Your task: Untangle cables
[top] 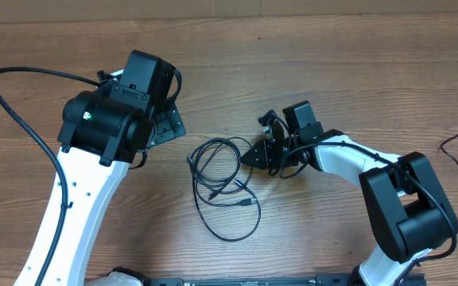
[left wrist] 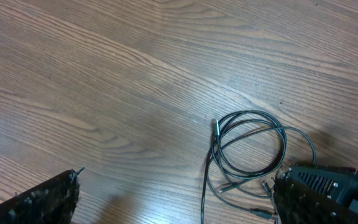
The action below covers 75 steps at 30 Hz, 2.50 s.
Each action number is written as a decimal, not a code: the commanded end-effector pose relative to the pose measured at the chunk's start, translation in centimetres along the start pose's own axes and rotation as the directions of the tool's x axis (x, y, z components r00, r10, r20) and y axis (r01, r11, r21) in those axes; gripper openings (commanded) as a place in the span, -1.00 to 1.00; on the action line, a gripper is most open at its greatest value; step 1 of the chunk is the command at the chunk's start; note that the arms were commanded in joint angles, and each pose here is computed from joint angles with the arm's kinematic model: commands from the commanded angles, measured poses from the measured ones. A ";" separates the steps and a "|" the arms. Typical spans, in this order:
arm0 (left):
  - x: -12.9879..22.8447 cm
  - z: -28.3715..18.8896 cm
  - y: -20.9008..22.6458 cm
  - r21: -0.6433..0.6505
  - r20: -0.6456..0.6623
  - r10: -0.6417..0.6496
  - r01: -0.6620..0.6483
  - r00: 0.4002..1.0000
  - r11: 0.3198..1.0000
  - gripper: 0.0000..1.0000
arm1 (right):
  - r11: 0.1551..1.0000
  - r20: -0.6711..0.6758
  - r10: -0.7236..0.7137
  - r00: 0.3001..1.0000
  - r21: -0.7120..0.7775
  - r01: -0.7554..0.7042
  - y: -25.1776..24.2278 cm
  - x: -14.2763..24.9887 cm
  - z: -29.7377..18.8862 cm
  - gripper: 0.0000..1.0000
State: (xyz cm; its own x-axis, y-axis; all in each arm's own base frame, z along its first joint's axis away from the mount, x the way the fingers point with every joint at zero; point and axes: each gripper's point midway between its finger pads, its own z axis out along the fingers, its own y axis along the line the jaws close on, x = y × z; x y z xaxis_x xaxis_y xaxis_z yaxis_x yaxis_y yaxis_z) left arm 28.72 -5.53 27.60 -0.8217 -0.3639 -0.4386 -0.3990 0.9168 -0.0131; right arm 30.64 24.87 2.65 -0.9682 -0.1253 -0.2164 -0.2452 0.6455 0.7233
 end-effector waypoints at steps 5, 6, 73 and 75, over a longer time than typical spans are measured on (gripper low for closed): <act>0.0 0.2 0.2 -0.017 0.007 -0.009 0.009 1.000 1.000 0.99 | 0.941 -0.104 -0.022 0.994 -0.338 -0.015 5.6 1.8 -1.1 -0.92; 0.0 0.2 0.2 -0.017 0.006 -0.010 0.010 1.000 1.000 0.99 | 0.916 -0.110 -0.040 0.993 -0.400 -0.008 6.6 1.8 -1.7 -0.92; 13.7 14.8 -13.4 0.511 -0.225 0.091 0.038 0.970 0.859 0.99 | 0.937 0.899 -0.316 0.303 0.246 0.248 25.5 -26.4 -43.7 -0.92; 13.7 14.9 -13.4 0.510 -0.225 0.092 0.037 0.970 0.860 0.99 | 0.943 0.914 -0.320 0.251 0.283 0.174 24.0 -26.8 -45.8 -0.92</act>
State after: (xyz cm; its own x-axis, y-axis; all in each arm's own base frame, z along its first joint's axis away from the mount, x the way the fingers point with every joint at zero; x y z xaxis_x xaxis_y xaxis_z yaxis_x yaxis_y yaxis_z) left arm 28.83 -20.56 8.49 -0.9293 -0.3032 -0.2109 -0.1642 0.8506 -0.4995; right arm 48.49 13.28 53.40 -0.2531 0.4326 -0.8654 -0.4810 0.7199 0.5005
